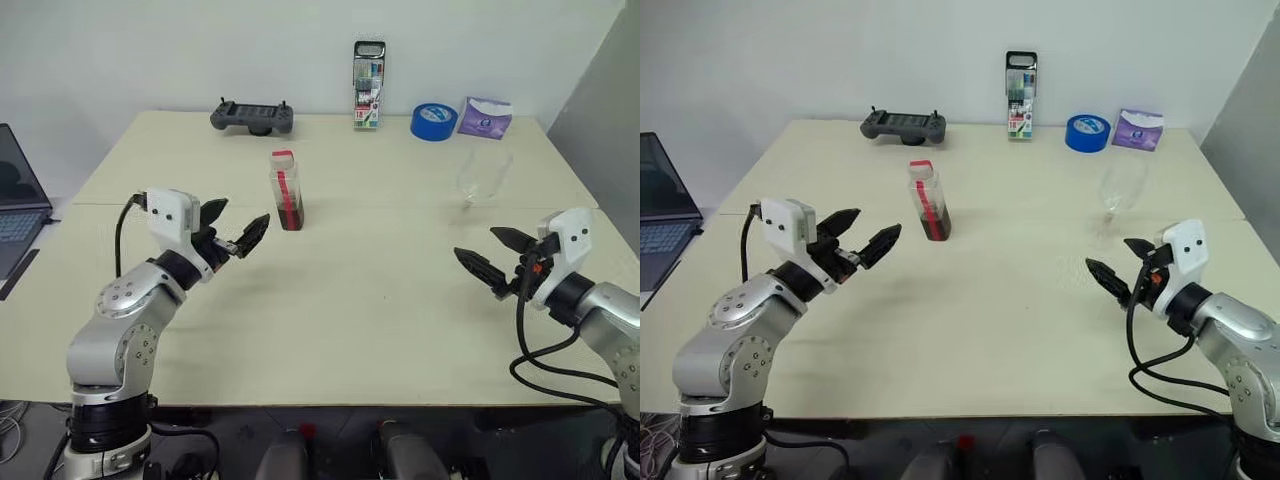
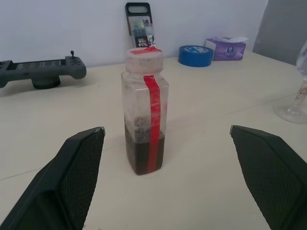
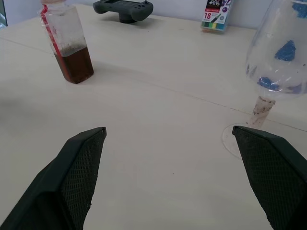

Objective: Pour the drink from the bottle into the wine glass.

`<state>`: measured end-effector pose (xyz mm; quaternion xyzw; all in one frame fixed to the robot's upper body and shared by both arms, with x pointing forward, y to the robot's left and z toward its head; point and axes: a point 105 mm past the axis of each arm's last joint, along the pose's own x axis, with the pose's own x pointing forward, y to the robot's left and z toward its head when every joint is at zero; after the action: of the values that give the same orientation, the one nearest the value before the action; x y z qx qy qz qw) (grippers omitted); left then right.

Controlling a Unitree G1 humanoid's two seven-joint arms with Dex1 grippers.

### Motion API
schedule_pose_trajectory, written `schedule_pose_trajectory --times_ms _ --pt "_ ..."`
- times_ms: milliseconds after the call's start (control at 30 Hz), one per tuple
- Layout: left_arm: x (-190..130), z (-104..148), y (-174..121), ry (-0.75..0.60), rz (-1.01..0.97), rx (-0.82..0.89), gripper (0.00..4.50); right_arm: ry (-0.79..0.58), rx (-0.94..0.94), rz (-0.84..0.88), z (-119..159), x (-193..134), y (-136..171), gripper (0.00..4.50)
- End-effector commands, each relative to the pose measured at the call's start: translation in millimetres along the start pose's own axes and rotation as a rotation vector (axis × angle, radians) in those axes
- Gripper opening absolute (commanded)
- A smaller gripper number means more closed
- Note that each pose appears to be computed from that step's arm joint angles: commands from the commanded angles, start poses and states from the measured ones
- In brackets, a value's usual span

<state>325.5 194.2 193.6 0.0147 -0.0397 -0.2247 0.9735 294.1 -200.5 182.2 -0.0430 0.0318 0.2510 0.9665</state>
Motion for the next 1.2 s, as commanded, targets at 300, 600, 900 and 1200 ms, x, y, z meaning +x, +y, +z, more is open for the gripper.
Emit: schedule_pose_trajectory --times_ms 300,600,900,1200 --pt "3.9 11.2 2.1 -0.057 0.105 0.129 4.45 -0.048 -0.024 0.007 10.4 4.2 3.5 4.50" --pt "57.5 -3.9 -25.6 -0.099 0.235 0.100 4.45 -0.100 -0.100 0.356 40.2 37.5 82.4 4.50" --pt "82.7 -11.2 -35.9 -0.139 0.364 0.072 4.45 -0.137 -0.164 0.444 65.2 52.4 103.8 4.50" --pt "110.5 -4.1 -31.8 -0.168 0.367 0.071 4.45 -0.159 -0.166 0.386 69.6 64.4 99.1 4.50"
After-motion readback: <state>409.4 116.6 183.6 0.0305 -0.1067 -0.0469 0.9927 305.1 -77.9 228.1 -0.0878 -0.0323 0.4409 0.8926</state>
